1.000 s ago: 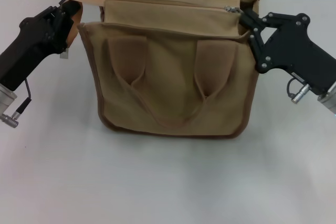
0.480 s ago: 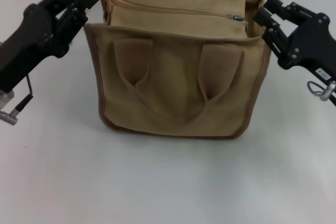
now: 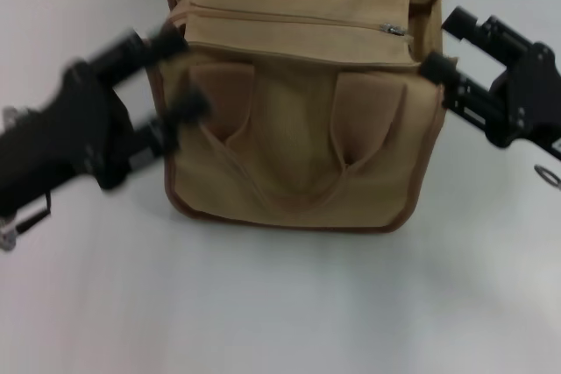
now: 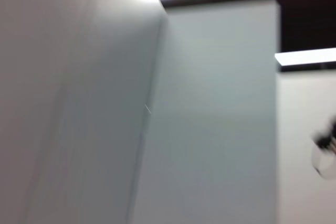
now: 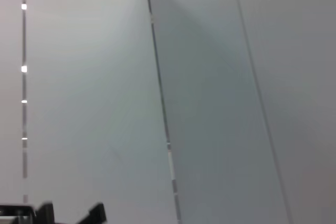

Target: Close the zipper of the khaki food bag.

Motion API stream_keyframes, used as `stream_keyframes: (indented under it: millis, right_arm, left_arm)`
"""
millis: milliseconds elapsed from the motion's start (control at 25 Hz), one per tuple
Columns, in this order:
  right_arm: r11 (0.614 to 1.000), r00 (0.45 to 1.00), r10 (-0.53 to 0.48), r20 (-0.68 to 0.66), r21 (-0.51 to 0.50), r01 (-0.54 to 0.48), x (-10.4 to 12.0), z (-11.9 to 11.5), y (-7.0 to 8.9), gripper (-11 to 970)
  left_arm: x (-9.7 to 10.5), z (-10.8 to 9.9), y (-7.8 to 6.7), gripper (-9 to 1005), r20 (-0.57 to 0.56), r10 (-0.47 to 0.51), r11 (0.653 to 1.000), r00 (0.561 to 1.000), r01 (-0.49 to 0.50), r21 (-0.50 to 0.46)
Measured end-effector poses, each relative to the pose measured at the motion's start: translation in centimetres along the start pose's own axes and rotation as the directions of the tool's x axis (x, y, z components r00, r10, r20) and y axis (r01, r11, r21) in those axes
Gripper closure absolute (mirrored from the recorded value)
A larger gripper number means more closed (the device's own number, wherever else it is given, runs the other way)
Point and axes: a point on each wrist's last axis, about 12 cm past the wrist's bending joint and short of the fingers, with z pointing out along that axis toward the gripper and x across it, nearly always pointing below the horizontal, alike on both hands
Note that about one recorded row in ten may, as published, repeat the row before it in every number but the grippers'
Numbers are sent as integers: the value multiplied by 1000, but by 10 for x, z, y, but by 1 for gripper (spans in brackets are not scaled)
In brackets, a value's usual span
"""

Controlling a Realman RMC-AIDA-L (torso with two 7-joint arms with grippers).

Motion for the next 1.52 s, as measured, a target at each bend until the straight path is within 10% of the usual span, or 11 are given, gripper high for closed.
stream_keyframes:
  millis: [560, 1520]
  right_arm:
    - [964, 974, 29, -225, -250, -87, 23, 5, 27, 189]
    - [955, 952, -32, -305, -291, -61, 56, -7, 55, 193]
  left_arm:
    - [26, -17, -22, 223, -302, 15, 991, 953, 25, 129]
    - [51, -17, -35, 222, -385, -17, 985, 923, 82, 153]
